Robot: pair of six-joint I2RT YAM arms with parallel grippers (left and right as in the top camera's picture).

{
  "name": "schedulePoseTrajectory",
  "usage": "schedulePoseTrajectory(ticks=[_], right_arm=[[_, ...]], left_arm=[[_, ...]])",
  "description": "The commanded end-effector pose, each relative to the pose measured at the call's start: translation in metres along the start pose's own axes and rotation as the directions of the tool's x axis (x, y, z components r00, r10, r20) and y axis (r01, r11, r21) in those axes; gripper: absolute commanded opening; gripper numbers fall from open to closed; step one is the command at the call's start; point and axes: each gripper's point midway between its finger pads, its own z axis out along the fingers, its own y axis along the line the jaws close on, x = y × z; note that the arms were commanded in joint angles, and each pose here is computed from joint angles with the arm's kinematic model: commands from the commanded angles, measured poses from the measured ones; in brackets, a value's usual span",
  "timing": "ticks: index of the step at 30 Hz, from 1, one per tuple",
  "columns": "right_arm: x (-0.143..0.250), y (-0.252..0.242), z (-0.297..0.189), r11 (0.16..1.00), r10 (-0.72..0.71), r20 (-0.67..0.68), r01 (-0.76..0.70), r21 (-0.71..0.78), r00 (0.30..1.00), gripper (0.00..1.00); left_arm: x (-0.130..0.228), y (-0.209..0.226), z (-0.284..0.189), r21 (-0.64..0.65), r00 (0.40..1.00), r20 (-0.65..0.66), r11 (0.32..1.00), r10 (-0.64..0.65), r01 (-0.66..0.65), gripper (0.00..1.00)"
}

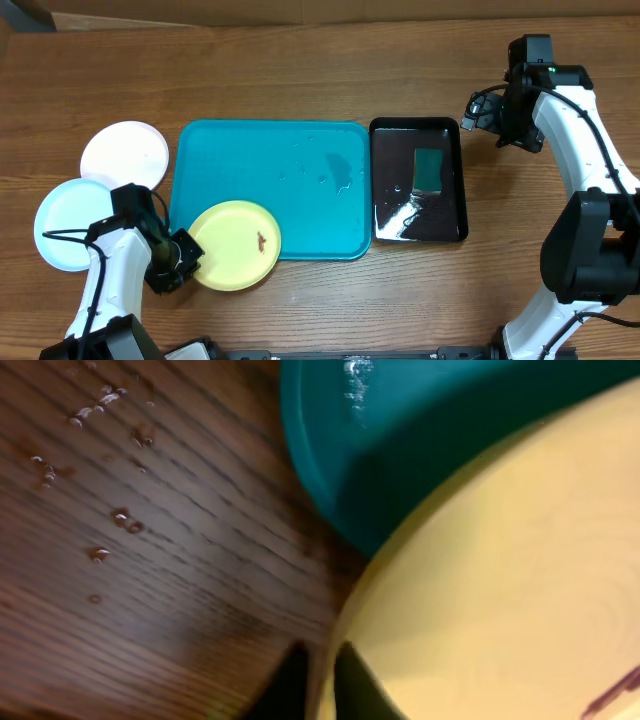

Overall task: Clean dirty plates on tray and stack at the side
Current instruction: 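Grip the yellow plate rim with the left gripper and slide it to tray center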

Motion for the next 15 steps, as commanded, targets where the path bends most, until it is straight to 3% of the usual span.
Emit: schedulePoseTrajectory(ticks=[1, 7, 15], right_arm=[[-0.007, 0.001, -0.011, 1.0, 0.01, 0.036, -0.01, -0.009, 0.999, 1.0], [-0.007, 0.001, -0.011, 1.0, 0.011, 0.036, -0.011, -0.009, 0.999, 1.0], [-0.007, 0.001, -0.011, 1.0, 0.01, 0.036, -0.01, -0.01, 0.999, 1.0]], left_arm=[[0.004, -0.017, -0.003, 0.102, 1.0, -0.019, 0.995, -0.001, 0.003, 0.04], [0.0, -0.056, -0.021, 0.302, 0.995, -0.007, 0.948, 0.103, -0.096, 0.04], [-0.025, -0.105, -0.042, 0.351, 0.963, 0.168, 0.9, 0.209, -0.257, 0.04]])
